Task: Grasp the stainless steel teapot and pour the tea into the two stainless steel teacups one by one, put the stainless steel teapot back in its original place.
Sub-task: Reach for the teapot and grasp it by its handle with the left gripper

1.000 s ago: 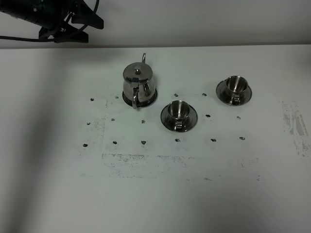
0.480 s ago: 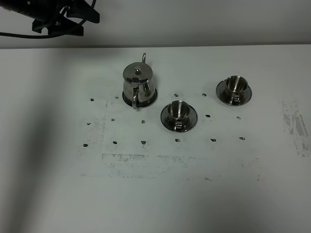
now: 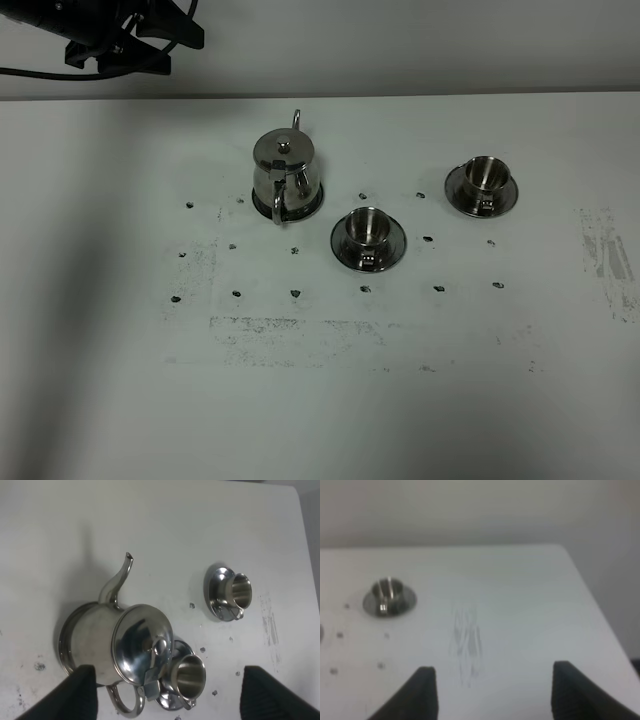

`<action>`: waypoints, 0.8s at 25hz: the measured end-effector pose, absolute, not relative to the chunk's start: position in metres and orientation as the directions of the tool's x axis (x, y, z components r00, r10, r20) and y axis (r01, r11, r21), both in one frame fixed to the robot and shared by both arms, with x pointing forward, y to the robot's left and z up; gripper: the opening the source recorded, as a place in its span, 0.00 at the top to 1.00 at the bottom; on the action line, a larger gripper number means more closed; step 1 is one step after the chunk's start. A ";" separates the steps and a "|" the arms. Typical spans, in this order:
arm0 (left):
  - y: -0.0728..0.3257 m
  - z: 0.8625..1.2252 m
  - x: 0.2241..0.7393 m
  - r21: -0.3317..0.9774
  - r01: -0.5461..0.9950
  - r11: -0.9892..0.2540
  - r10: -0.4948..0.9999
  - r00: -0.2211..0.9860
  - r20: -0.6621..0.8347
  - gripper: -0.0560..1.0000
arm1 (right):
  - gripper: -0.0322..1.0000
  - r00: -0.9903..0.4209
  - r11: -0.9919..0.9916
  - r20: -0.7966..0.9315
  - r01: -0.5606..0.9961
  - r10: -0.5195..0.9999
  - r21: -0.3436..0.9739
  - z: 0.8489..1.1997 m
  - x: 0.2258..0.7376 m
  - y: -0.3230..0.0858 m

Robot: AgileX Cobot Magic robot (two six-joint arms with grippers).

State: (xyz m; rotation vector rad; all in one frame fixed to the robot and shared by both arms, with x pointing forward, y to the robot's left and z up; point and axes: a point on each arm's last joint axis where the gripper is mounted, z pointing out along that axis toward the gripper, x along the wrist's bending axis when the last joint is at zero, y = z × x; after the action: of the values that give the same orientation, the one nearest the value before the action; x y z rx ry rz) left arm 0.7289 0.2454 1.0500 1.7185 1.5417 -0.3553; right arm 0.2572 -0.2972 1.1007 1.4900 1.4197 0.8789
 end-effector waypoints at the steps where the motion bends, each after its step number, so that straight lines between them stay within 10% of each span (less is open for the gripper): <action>1: 0.245 1.050 0.729 0.361 0.932 0.045 0.712 0.223 -0.665 0.39 | 0.47 0.096 0.033 -0.076 0.387 0.993 0.921 1.095 0.256 -0.297; 20: 0.245 1.050 0.729 0.361 0.932 0.045 0.712 0.223 -0.665 0.39 | 0.48 0.069 0.016 -0.058 0.498 0.996 0.867 1.054 0.241 -0.294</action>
State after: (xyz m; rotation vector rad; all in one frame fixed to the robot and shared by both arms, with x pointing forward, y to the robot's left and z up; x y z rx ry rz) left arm 0.7289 0.2454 1.0500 1.7185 1.5417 -0.3553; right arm 0.2415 -0.2940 1.0544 1.5858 1.5303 0.8260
